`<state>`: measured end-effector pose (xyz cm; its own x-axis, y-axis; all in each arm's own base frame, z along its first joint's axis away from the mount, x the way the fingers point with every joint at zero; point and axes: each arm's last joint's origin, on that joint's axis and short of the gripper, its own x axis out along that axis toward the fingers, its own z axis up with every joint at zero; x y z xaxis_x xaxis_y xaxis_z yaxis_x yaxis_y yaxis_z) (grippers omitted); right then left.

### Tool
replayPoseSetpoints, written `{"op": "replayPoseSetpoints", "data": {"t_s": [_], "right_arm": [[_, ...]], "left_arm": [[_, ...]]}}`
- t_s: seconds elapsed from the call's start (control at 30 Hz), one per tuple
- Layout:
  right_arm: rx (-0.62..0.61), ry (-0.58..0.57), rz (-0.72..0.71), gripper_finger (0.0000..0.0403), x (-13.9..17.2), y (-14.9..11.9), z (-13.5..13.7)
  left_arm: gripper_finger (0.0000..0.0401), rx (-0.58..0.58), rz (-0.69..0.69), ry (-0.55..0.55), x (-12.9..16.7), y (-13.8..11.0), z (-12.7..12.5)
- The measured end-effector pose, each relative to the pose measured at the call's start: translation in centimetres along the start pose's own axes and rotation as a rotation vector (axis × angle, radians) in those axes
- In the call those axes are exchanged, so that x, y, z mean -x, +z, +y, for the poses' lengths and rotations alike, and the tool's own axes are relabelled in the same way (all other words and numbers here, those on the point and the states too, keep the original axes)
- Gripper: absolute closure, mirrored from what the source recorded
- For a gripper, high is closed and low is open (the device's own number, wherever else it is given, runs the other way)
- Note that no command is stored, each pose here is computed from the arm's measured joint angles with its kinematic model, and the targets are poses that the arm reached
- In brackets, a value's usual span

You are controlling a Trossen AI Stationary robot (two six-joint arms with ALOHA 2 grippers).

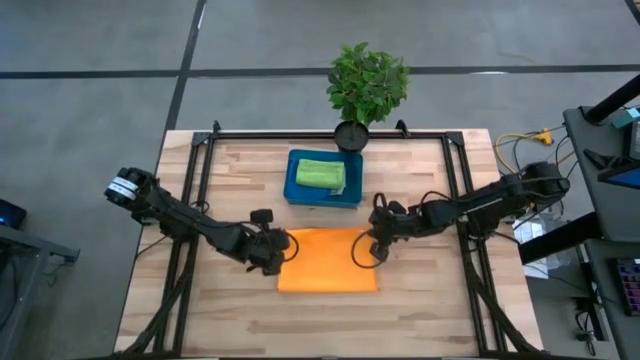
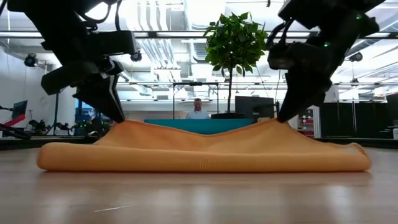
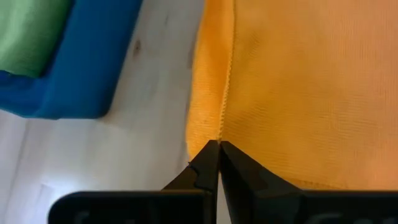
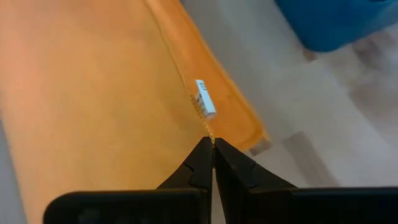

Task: Fold microfiber towels
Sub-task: Fold the yellow microfiber towel

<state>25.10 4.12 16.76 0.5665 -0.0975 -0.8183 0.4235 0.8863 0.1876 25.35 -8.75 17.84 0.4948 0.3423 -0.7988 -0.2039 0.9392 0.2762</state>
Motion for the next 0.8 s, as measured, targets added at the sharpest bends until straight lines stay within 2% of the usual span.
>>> {"op": "replayPoseSetpoints", "data": {"t_s": [0.23, 0.53, 0.8], "right_arm": [[-0.019, -0.028, -0.005, 0.0394, -0.2, 0.6, -1.0], [-0.045, -0.034, -0.008, 0.0394, -0.3, 0.8, -1.2], [-0.114, -0.054, -0.015, 0.0371, -0.4, 1.0, -1.7]], "left_arm": [[0.0401, -0.007, -0.012, 0.011, -0.5, 0.0, 0.4], [0.0401, -0.01, 0.007, 0.022, -1.3, -1.4, 0.5], [0.0389, 0.001, -0.037, 0.121, -1.5, -1.4, 0.9]]}}
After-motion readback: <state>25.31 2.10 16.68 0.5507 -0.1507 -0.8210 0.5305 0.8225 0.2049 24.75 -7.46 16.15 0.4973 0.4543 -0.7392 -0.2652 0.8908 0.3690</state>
